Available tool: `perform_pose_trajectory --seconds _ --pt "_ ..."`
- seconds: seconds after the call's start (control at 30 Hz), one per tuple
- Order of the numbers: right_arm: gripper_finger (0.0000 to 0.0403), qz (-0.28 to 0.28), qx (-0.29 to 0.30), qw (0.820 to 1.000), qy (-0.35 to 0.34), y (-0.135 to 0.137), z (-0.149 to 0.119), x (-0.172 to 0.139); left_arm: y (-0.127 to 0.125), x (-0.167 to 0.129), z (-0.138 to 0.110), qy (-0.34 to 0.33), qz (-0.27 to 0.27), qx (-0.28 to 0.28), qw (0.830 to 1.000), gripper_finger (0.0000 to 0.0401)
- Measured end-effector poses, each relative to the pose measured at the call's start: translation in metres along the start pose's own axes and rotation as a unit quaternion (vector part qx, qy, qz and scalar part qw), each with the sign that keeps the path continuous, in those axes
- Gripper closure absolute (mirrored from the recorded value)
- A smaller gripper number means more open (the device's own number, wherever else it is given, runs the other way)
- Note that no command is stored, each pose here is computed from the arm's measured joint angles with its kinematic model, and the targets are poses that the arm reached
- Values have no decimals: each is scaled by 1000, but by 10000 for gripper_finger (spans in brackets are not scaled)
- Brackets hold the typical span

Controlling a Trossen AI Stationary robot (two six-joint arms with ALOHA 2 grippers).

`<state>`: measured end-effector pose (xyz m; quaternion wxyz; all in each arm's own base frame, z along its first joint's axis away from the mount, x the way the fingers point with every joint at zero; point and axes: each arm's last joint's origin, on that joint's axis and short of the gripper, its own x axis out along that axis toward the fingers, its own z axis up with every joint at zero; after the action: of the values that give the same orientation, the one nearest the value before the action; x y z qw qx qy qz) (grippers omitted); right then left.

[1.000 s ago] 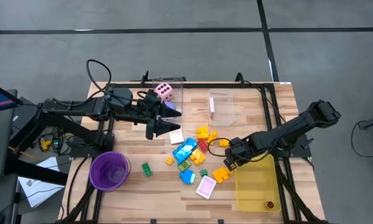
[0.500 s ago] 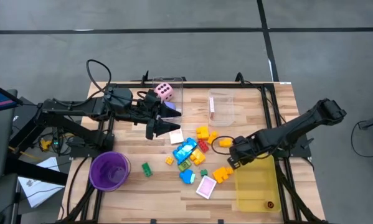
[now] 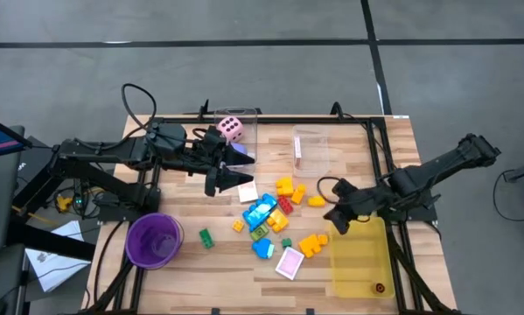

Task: Pick & Place Toys
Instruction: Put the left green game piece into the bin

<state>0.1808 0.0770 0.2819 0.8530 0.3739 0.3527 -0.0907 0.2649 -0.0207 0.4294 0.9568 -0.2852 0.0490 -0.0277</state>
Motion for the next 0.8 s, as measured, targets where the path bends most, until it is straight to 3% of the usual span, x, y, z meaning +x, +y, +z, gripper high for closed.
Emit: perform_pose_trajectory --seconds 0.23,0.8 --pt "403 92 -51 990 -97 14 13 -21 0 0 0 0 0 0 1000 41" --pt "358 115 -77 982 -126 16 17 -29 0 0 -1 2 1 0 1000 41"
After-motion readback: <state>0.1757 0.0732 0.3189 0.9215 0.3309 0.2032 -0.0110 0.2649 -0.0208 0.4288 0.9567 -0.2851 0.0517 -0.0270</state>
